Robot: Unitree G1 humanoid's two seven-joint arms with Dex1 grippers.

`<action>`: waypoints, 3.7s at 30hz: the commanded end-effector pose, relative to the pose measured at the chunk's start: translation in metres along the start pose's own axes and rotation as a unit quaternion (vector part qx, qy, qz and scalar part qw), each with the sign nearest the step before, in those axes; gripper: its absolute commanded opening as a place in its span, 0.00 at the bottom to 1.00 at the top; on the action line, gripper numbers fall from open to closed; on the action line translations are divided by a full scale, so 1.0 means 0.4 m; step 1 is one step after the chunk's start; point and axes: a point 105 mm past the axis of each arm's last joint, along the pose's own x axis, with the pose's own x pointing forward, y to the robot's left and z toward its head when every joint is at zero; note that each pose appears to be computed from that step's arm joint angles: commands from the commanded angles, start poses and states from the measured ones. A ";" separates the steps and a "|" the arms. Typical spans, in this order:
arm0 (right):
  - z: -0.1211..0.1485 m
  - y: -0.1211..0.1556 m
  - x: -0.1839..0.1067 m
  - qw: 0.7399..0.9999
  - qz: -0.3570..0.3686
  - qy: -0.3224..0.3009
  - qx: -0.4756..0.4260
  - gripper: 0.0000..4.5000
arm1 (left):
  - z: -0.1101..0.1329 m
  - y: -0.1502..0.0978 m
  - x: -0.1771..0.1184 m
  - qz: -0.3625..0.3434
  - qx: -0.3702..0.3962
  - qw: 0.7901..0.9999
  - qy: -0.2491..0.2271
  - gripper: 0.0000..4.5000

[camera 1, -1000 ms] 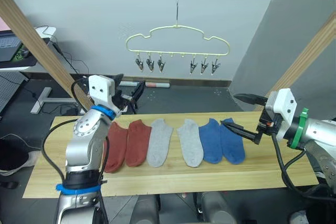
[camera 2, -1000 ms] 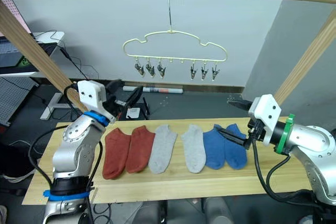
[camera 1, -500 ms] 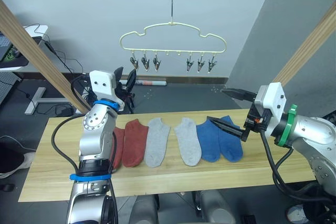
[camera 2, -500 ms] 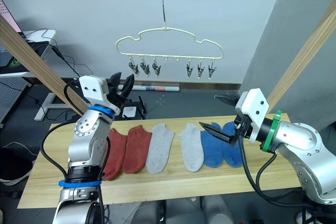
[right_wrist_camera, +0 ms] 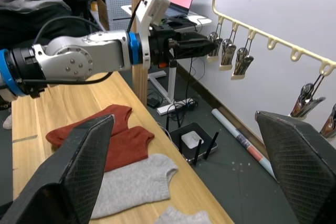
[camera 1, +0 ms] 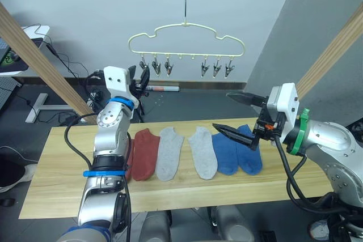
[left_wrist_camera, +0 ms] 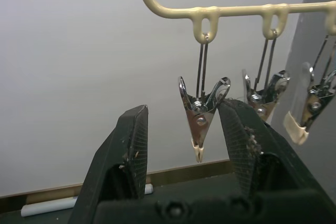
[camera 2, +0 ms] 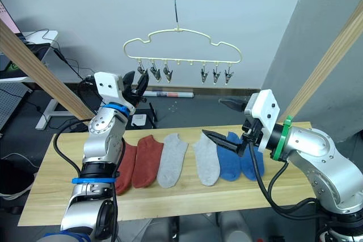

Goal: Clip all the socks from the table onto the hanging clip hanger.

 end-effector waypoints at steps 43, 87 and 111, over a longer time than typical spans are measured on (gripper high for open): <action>-0.226 -0.079 -0.069 0.973 -0.183 0.129 0.052 1.00 | 0.086 -0.052 0.032 -0.066 0.023 0.996 -0.059 0.02; -0.231 -0.109 0.186 0.983 -0.048 0.150 -0.096 0.00 | 0.142 -0.118 -0.032 -0.206 -0.076 0.976 0.012 0.02; -0.118 -0.058 0.457 0.983 0.057 0.097 -0.145 0.00 | 0.130 -0.158 -0.067 -0.252 -0.112 0.960 0.052 0.02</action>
